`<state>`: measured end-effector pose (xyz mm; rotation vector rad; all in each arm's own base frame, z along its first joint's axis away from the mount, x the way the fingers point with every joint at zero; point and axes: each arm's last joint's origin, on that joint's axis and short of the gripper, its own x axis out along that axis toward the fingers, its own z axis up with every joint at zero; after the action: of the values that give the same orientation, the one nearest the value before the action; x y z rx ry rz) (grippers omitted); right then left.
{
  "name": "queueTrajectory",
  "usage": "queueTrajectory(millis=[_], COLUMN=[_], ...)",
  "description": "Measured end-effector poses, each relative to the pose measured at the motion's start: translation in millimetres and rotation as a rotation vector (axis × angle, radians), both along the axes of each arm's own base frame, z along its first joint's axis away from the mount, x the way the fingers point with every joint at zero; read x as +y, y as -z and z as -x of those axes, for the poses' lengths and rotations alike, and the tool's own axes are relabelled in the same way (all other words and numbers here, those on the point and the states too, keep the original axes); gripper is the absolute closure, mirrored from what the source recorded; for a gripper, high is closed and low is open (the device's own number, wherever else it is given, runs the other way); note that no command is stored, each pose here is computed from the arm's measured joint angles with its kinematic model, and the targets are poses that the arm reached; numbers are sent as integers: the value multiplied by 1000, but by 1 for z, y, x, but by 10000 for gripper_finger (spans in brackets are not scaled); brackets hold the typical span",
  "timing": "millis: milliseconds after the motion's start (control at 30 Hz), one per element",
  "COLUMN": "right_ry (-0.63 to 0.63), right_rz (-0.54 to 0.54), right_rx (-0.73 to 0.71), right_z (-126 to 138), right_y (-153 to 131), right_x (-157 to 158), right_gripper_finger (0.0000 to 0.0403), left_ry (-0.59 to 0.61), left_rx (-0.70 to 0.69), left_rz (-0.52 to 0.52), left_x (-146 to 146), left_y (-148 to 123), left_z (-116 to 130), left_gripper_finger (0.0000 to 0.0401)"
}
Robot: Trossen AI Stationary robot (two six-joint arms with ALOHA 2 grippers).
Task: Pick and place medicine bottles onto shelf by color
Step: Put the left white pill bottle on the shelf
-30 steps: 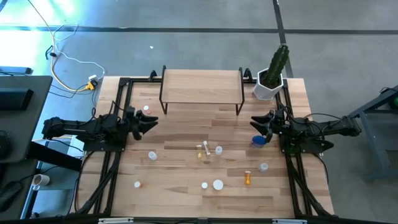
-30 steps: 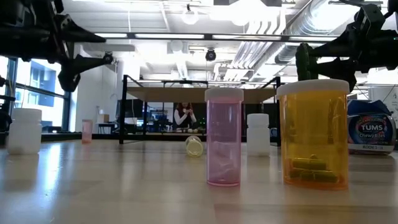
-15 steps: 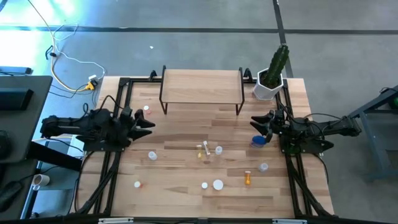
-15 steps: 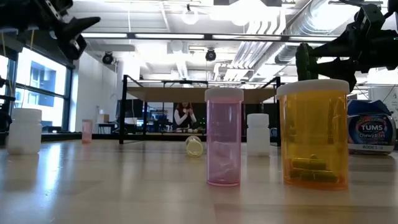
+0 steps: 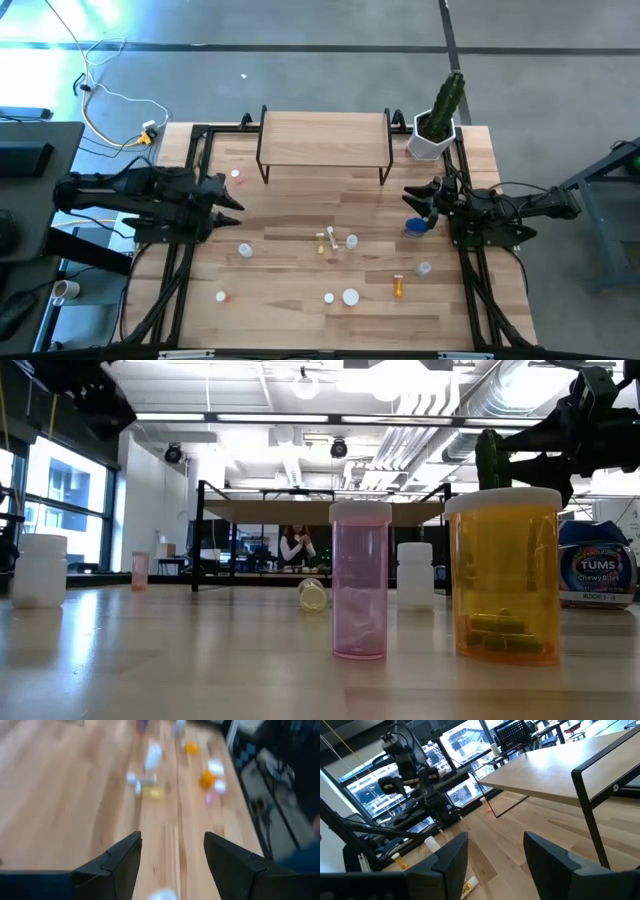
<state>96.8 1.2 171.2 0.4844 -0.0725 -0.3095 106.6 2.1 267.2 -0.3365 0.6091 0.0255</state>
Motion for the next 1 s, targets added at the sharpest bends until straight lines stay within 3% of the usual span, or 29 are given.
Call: queueTrajectory(millis=[133,367,633,1000], right_ry=[0,0,-1,-5], right_rz=[0,0,0,0], right_rx=[0,0,0,0], right_z=[0,0,0,0], right_y=[0,0,0,0], right_x=[0,0,0,0], right_gripper_finger=[220,220,220,220], left_ry=[78,183,173,137], left_rx=[143,289,417,608], left_rz=[33,-17,-114,-115], left_x=[-7,-23,-36,-45], left_y=[11,25,41,68], left_z=[-6,-19,-35,-57], left_gripper_finger=[197,197,197,197])
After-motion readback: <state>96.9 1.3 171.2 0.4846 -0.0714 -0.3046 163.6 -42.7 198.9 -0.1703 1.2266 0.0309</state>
